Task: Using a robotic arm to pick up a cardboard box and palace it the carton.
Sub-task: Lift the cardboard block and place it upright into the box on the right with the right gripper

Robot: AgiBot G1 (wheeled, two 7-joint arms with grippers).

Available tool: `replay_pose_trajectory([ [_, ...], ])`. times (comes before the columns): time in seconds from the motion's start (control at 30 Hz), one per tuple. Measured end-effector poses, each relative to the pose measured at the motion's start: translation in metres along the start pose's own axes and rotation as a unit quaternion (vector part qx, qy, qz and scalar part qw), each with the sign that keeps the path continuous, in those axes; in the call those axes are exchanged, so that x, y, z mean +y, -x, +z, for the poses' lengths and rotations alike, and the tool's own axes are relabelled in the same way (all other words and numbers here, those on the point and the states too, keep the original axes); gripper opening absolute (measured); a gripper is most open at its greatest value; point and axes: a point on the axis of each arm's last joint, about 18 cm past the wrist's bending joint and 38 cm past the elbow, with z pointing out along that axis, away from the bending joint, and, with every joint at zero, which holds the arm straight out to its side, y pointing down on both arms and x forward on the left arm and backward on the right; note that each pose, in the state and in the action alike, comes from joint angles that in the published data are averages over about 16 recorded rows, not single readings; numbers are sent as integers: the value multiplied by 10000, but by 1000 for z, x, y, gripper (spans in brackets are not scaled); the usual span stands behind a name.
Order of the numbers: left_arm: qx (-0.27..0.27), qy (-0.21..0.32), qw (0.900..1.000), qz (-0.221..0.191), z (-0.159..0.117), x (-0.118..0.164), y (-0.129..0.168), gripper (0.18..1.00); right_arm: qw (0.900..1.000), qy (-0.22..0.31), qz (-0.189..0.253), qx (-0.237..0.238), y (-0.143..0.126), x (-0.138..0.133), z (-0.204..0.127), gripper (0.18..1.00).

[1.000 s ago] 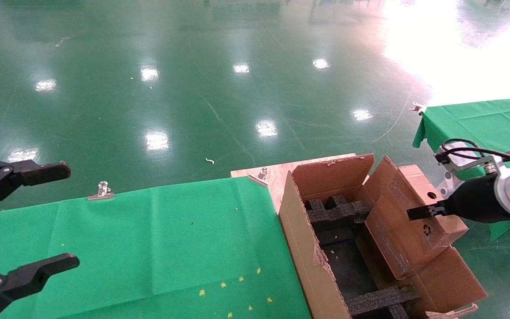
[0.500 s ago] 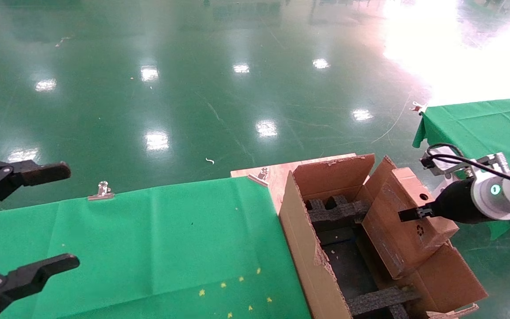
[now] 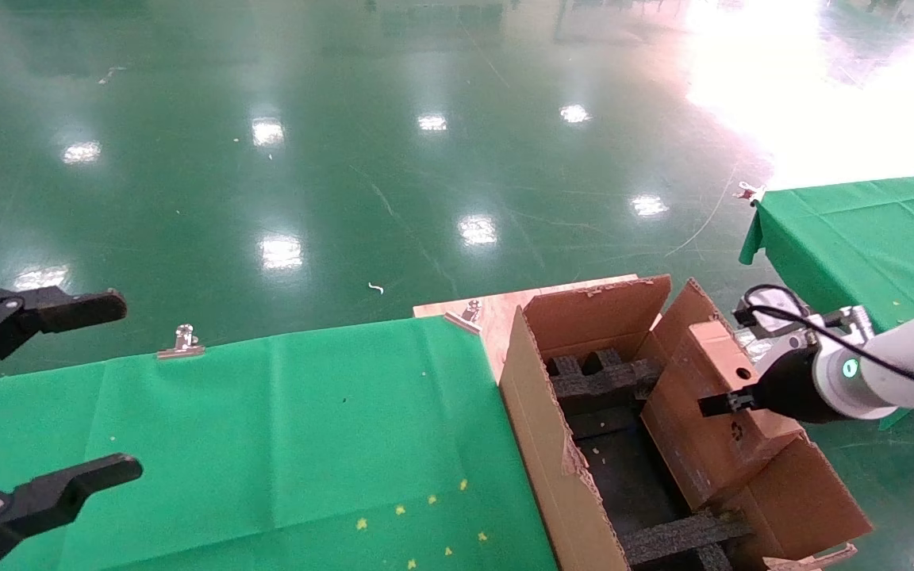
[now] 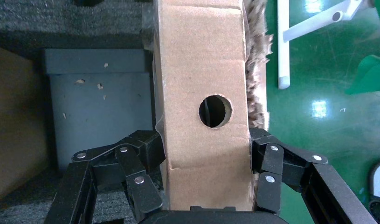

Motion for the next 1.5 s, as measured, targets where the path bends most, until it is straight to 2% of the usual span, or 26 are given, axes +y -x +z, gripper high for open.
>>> replay_pose_trajectory([
  [0.87,0,0,10000,0,0,0,0,1001,9993,333,-160,-36,29,40,60,326],
  [1.5,-2,0,10000,-1,0,0,0,1001,9984,520,-209,-70,32,51,79,326],
])
